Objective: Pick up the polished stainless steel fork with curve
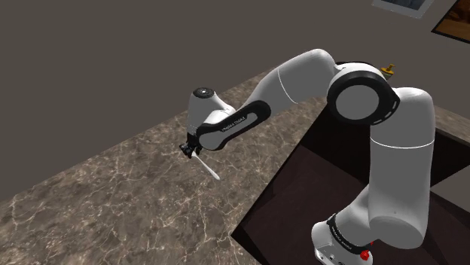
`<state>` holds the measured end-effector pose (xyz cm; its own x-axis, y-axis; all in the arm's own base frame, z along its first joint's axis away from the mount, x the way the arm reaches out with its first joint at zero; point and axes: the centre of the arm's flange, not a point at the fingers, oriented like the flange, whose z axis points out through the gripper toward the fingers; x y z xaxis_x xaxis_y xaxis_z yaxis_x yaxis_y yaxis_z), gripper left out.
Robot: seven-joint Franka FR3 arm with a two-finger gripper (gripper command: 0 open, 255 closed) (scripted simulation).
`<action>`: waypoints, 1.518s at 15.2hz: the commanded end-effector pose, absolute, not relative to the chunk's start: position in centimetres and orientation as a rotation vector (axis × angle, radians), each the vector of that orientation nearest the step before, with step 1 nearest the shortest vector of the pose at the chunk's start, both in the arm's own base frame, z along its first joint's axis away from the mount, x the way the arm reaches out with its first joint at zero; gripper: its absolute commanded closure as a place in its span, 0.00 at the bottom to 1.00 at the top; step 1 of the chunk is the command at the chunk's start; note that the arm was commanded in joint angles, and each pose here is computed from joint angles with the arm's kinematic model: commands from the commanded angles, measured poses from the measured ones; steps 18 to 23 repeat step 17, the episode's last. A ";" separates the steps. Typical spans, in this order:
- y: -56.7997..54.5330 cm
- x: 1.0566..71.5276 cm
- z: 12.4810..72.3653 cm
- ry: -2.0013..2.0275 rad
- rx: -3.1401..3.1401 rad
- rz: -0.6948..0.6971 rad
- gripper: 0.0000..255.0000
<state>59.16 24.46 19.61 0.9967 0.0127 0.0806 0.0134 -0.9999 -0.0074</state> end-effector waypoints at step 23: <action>24.8 58.7 27.1 -0.028 -3.129 -0.116 1.00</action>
